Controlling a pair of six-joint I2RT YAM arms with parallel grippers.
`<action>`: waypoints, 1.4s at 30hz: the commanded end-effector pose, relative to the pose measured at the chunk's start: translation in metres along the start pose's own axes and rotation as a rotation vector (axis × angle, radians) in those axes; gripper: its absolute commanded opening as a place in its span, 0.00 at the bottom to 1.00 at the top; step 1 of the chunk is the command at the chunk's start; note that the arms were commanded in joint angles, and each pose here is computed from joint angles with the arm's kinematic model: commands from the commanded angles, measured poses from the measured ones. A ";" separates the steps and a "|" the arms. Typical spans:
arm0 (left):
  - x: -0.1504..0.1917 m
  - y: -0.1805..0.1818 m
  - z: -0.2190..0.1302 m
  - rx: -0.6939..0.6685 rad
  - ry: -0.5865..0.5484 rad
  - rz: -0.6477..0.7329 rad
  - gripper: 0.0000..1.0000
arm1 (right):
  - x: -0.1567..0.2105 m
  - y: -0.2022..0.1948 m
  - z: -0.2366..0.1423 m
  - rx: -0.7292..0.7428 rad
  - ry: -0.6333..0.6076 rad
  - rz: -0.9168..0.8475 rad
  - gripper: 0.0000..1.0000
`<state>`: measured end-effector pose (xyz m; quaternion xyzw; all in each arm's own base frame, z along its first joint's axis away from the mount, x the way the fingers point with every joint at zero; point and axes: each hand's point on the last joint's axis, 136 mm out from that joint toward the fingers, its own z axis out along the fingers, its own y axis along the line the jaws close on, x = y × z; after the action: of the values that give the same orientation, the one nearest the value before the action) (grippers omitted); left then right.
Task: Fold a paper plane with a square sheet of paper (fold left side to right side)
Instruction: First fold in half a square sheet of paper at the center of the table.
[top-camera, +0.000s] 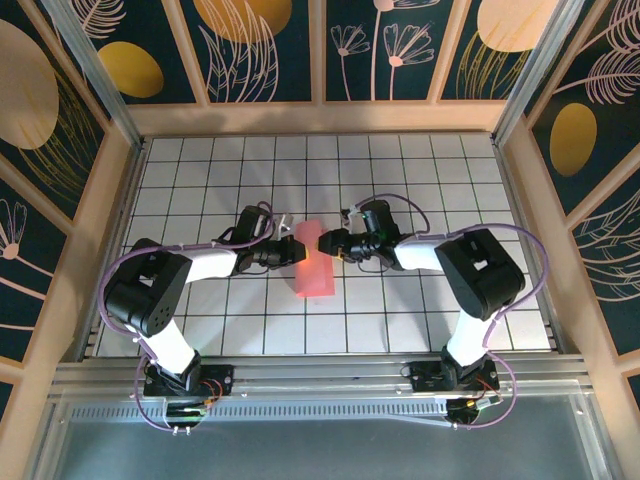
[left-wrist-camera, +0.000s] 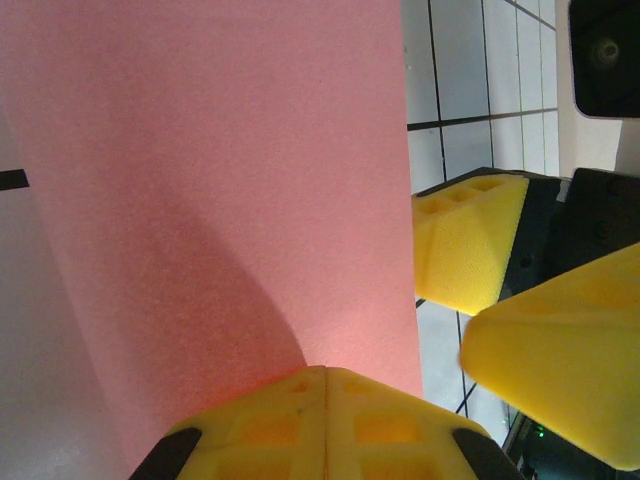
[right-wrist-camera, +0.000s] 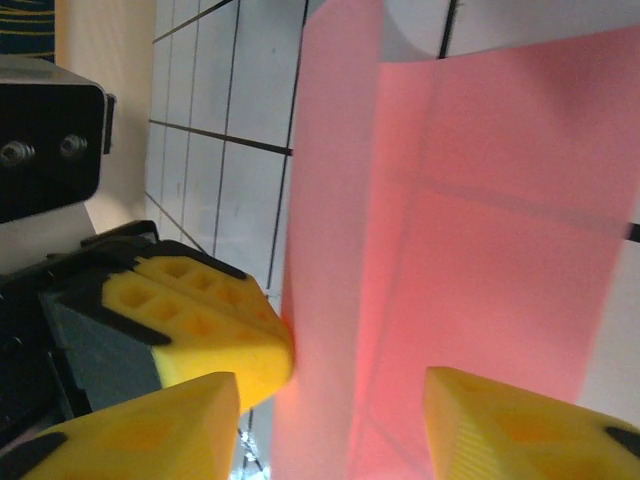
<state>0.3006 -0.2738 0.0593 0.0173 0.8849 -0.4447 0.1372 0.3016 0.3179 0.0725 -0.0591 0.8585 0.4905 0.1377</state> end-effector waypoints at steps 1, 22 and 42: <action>-0.001 -0.002 0.003 -0.006 0.009 0.010 0.07 | -0.005 0.011 0.010 -0.043 0.009 -0.022 0.45; -0.030 -0.001 -0.052 -0.232 -0.217 0.052 0.64 | 0.006 -0.025 0.011 0.144 0.025 0.012 0.00; 0.004 0.021 -0.006 -0.203 -0.035 0.002 0.71 | 0.008 -0.028 0.015 0.186 0.039 0.002 0.00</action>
<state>0.2950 -0.2455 0.0410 -0.0139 0.9282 -0.3377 0.1559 0.3012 0.3134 0.0412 -0.0435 0.8990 0.4192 0.1193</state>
